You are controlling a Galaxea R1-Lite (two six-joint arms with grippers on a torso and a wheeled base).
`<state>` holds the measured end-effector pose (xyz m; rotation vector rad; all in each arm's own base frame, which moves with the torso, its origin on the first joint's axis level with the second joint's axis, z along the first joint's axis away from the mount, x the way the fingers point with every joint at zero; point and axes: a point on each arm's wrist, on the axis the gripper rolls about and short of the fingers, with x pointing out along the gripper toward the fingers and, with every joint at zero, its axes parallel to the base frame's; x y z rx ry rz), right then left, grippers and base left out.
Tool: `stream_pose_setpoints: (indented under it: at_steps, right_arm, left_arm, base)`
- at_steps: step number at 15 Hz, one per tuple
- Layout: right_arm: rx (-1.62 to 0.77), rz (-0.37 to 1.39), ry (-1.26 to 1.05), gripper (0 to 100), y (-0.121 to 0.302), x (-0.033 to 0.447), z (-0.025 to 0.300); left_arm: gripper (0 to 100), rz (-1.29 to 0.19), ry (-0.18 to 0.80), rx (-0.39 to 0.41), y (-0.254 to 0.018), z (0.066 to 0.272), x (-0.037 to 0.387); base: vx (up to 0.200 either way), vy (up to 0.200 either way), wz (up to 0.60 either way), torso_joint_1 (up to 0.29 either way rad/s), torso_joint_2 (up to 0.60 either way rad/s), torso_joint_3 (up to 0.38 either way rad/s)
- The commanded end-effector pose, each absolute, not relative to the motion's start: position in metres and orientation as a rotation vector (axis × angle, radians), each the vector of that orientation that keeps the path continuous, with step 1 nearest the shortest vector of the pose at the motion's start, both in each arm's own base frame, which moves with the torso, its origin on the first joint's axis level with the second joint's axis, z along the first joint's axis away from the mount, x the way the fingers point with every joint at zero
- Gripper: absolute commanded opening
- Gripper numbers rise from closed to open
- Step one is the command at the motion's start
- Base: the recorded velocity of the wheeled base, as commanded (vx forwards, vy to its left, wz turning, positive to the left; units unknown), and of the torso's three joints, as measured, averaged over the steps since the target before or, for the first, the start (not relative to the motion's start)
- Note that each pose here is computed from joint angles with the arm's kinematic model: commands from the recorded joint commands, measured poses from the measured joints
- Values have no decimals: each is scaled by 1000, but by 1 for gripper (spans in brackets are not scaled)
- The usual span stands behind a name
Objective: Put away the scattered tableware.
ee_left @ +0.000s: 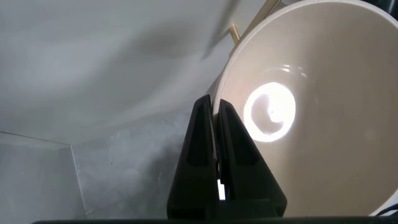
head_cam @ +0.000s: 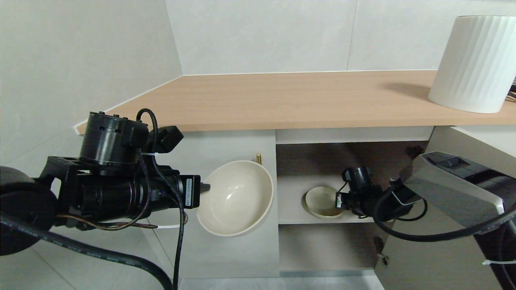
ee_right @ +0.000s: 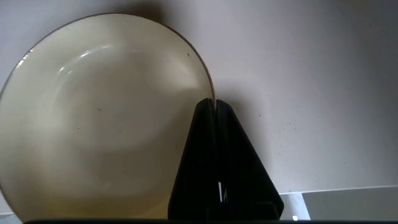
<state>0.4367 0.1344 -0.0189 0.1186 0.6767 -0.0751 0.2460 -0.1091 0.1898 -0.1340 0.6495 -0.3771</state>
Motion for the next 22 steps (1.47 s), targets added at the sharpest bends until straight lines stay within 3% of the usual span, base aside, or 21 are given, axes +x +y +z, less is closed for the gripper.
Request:
stream_pose_setpoints:
  at_steps: [1,18,19,22]
  right_arm:
    - [121,-84,671,0,132,439,-18]
    - [125,-113,645,0,129,444,-15]
    - [125,-113,645,100,129,444,-15]
    - [127,-113,642,100,129,444,-13]
  left_arm:
    - [0,-377,652,-134,-109,189,246]
    - [0,-378,650,-133,-110,190,246]
    - [0,-378,650,-133,-110,190,246]
    - [0,-379,650,-134,-110,190,246]
  base:
    - [0,0,0,0,0,0]
    - [0,0,0,0,0,0]
    - [0,0,0,0,0,0]
    - [0,0,0,0,0,0]
